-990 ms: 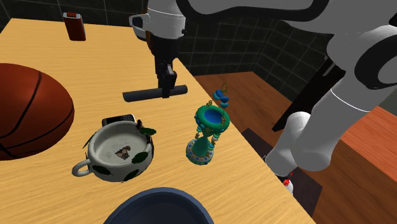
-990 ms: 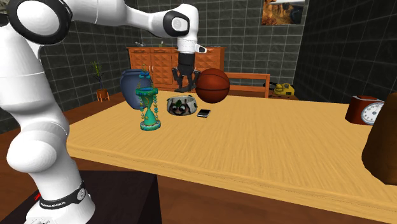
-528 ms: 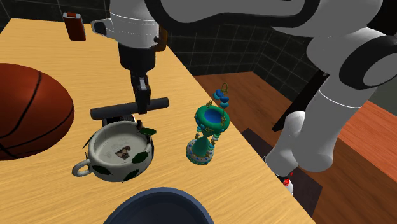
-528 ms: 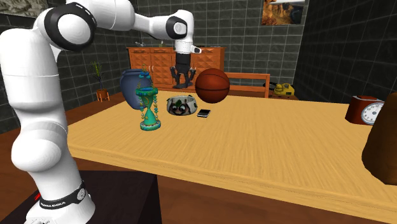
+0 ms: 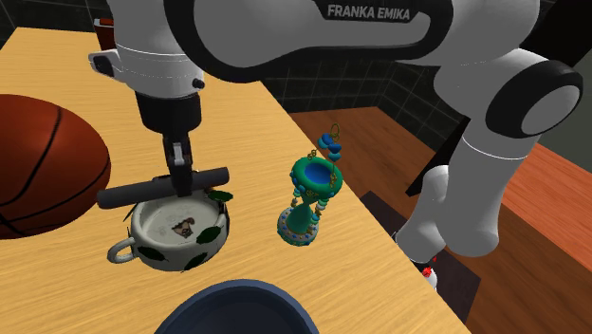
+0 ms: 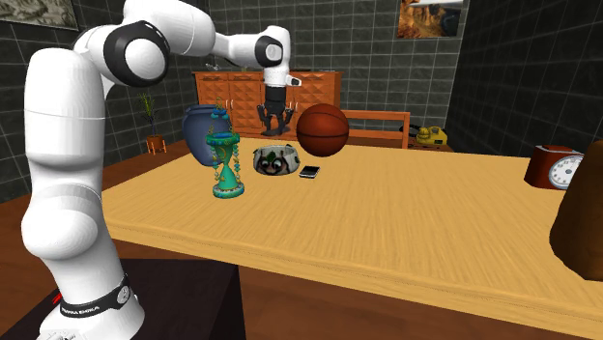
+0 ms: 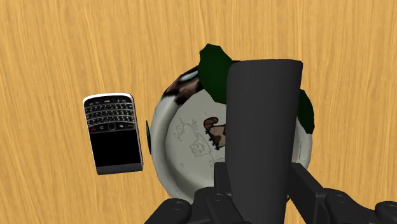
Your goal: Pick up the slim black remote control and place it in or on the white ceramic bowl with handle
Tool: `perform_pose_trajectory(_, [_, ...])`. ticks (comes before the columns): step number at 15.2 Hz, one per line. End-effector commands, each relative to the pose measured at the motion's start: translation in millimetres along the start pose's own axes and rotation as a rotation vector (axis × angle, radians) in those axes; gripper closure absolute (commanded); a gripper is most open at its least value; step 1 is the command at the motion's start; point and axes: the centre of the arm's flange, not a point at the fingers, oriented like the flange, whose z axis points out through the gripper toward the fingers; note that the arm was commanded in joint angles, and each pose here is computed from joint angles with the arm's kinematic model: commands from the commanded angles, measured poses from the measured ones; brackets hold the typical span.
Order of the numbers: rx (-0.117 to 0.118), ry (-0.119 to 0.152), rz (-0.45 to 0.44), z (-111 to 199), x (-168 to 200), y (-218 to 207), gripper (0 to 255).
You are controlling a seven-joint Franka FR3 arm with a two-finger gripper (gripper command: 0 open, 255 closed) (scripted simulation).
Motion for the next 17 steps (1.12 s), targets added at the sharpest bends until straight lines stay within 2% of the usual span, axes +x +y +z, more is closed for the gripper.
perform_pose_trajectory(1, [0.0,0.001,0.0,10,1,1,255])
perform_pose_trajectory(7, [0.0,0.001,0.0,44,1,4,255])
perform_pose_trajectory(15, [0.0,0.001,0.0,44,1,4,255])
perform_pose_trajectory(16, [0.0,0.001,0.0,44,1,4,0])
perform_pose_trajectory(17, [0.0,0.001,0.0,44,1,4,0])
